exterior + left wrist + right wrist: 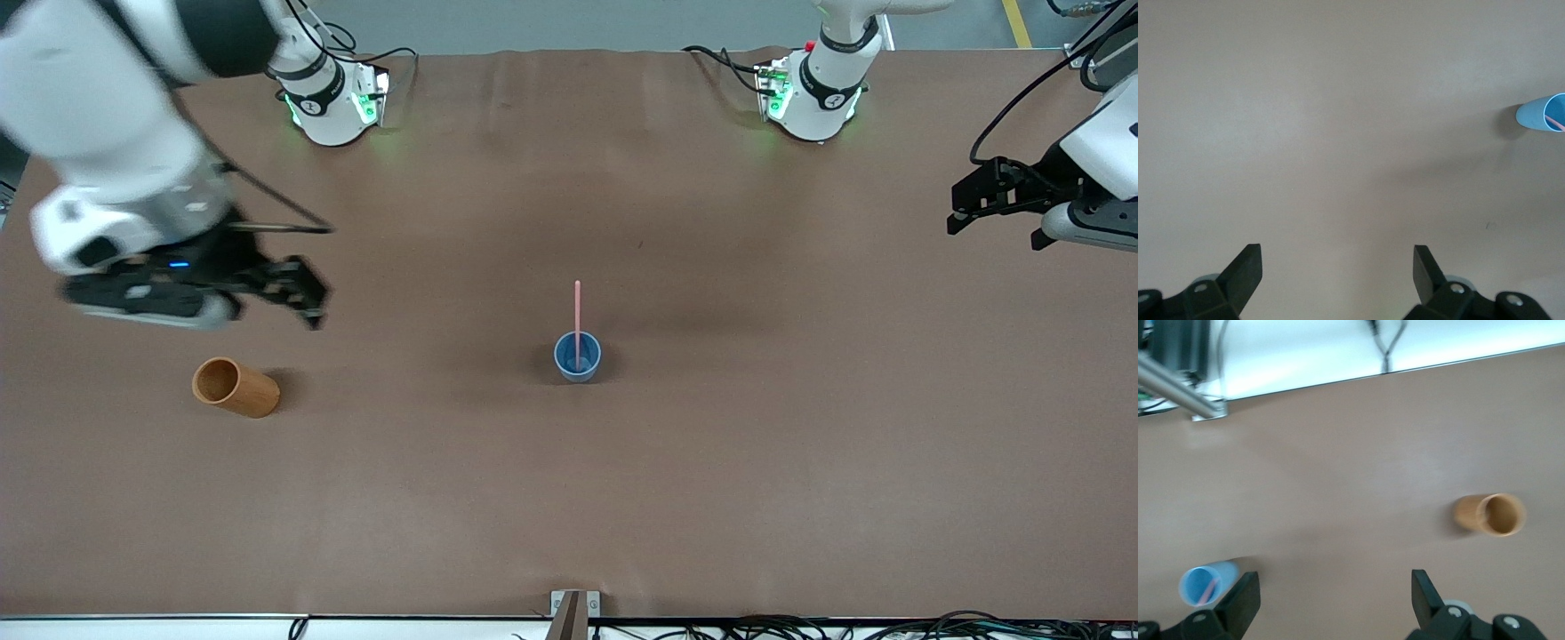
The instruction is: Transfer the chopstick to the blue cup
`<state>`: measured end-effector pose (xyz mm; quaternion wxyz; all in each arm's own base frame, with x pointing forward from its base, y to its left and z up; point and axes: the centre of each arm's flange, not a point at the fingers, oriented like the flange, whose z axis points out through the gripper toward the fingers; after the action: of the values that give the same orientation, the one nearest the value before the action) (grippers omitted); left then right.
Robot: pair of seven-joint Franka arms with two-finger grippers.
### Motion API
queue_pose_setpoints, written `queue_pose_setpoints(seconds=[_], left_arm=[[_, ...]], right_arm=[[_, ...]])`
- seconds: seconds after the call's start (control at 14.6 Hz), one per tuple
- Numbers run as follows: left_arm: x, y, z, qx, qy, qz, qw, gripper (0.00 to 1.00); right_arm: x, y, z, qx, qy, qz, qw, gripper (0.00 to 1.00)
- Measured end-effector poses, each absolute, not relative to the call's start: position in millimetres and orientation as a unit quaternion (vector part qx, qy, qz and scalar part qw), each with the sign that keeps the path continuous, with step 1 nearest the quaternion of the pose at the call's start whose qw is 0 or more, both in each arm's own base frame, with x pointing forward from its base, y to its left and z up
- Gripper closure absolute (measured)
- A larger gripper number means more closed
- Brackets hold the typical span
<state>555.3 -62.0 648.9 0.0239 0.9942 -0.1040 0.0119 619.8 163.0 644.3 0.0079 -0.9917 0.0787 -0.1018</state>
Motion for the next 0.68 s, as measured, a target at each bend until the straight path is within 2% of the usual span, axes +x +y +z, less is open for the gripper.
queue_pose_setpoints(seconds=[0.2, 0.41, 0.68], left_arm=[[555, -62, 649, 0.994, -0.105, 0.012, 0.024, 0.0], [555, -67, 649, 0.994, -0.109, 0.012, 0.024, 0.0], [554, -74, 649, 0.993, -0.115, 0.012, 0.024, 0.0]], right_arm=[[614, 75, 647, -0.992, 0.091, -0.093, -0.004, 0.0], [593, 7, 650, -0.994, 0.08, -0.078, -0.013, 0.0], [561, -18, 657, -0.998, 0.062, -0.019, -0.017, 0.0]])
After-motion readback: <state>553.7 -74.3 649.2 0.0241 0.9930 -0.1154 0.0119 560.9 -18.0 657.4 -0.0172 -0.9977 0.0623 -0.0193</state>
